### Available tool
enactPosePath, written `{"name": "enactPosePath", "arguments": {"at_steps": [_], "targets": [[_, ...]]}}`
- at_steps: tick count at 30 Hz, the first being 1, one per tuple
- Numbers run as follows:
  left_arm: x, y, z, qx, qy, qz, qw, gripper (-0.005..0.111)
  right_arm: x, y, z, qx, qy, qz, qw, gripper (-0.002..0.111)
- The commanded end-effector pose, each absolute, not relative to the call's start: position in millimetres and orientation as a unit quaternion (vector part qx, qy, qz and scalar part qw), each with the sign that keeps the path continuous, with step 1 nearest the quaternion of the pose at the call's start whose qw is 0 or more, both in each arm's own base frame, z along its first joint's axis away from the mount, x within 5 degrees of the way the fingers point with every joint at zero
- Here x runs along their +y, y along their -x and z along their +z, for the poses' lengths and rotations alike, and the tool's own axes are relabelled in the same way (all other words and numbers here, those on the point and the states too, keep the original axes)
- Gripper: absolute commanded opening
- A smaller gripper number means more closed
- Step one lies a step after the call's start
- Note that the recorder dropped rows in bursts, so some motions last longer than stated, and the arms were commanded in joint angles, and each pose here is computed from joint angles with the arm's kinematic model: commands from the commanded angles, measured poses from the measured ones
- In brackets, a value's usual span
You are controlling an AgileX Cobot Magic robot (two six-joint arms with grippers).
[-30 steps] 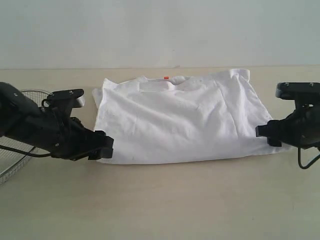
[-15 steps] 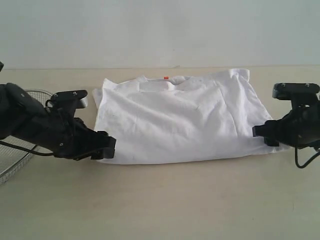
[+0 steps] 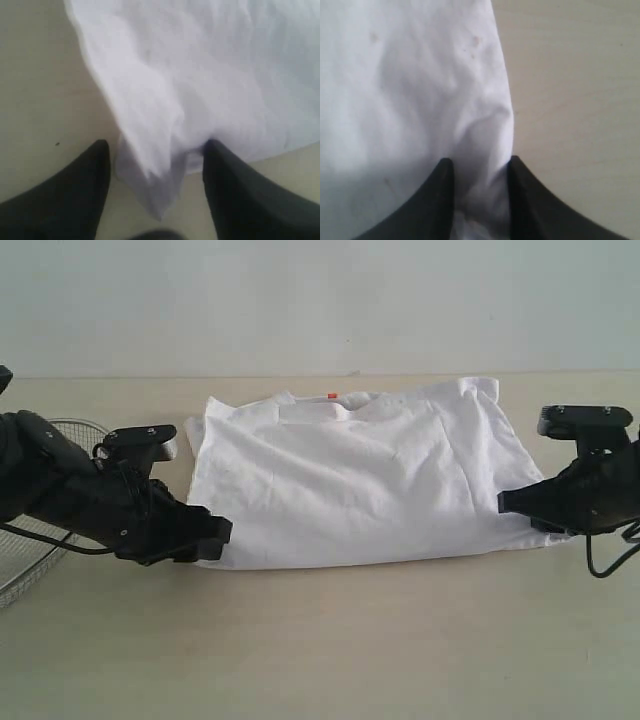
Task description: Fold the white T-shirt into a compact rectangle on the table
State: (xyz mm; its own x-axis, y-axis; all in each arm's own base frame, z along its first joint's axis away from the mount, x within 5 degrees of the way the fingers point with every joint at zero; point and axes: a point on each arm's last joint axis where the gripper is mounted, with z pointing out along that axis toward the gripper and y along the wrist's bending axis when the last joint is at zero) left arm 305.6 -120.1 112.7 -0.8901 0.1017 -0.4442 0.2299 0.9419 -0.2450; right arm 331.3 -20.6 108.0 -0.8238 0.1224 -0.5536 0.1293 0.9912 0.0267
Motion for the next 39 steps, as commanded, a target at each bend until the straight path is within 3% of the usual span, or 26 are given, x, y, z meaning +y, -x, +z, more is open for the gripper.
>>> {"name": "enactPosePath", "arguments": {"at_steps": [1,5,17,32,39], "targets": [[-121,-307,112,0.961,-0.086,-0.145,0.221,0.030,-19,-333,107,0.955,-0.057,0.006,0.291,0.005],[-122,-306,112,0.960,-0.098,-0.146,0.217,0.005,-17,-331,108,0.955,-0.055,0.014,0.292,0.000],[-124,-293,110,0.963,-0.156,-0.153,0.158,0.005,-14,-297,136,0.946,-0.066,0.023,0.316,0.000],[-121,-279,141,0.962,-0.178,-0.159,0.131,0.005,-9,-231,123,0.956,-0.115,0.045,0.266,0.000],[-119,-262,133,0.966,-0.182,-0.168,0.078,0.005,-3,-218,130,0.951,-0.116,0.072,0.277,0.000]]}}
